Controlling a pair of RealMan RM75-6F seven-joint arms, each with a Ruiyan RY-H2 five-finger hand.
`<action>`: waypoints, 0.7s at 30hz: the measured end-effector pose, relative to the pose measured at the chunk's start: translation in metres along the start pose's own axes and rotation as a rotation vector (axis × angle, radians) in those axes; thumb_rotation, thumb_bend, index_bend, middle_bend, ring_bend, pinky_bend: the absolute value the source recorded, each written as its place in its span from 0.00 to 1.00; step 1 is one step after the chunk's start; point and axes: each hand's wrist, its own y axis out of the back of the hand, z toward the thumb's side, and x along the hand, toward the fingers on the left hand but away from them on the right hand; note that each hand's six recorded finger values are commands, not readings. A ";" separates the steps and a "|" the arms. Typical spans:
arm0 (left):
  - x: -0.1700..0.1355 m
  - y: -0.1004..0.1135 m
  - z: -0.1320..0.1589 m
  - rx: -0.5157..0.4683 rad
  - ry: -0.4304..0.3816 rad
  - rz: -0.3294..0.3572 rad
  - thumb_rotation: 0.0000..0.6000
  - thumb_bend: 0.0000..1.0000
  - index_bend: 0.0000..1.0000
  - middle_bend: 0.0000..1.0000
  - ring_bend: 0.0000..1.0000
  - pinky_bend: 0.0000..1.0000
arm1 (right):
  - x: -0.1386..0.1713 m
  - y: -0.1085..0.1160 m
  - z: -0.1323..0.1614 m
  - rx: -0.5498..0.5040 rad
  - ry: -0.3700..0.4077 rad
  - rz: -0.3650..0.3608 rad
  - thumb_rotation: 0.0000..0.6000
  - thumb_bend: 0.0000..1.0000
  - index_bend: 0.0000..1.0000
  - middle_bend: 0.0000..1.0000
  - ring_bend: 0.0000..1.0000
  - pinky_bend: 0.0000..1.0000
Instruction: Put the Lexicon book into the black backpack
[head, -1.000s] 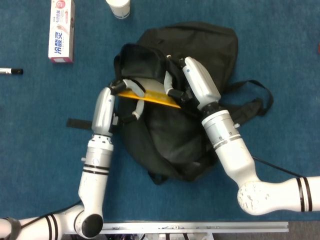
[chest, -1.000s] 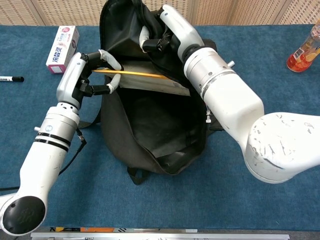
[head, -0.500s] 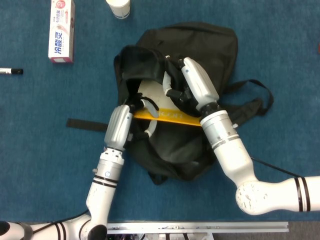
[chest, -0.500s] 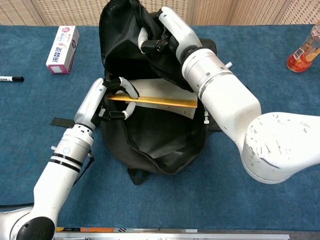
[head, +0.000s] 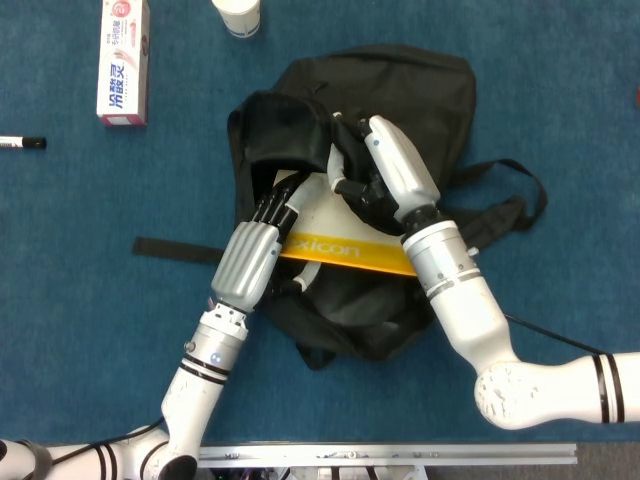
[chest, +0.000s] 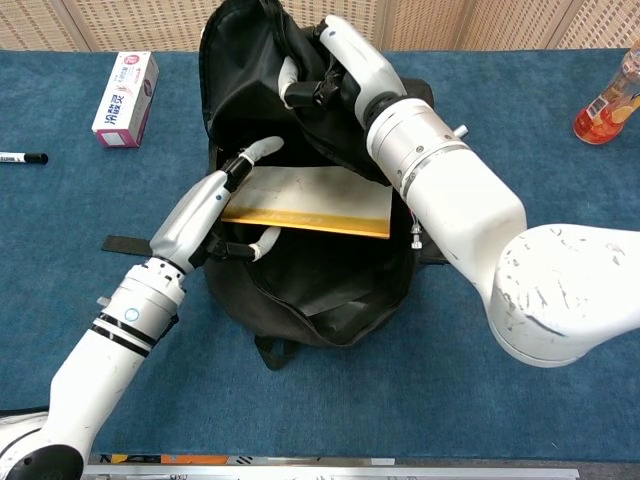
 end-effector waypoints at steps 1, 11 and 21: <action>0.001 0.001 0.000 0.005 0.005 0.004 1.00 0.31 0.00 0.00 0.00 0.03 | 0.000 0.000 0.000 0.000 0.000 0.000 1.00 0.72 0.55 0.54 0.52 0.81; 0.002 0.013 -0.003 0.144 0.030 -0.005 1.00 0.31 0.00 0.00 0.00 0.00 | 0.000 0.002 -0.001 -0.009 0.005 0.008 1.00 0.72 0.55 0.54 0.52 0.81; -0.006 0.026 0.001 0.318 0.005 -0.018 1.00 0.31 0.00 0.00 0.00 0.00 | -0.001 0.018 -0.002 -0.021 0.008 -0.024 1.00 0.72 0.55 0.54 0.52 0.81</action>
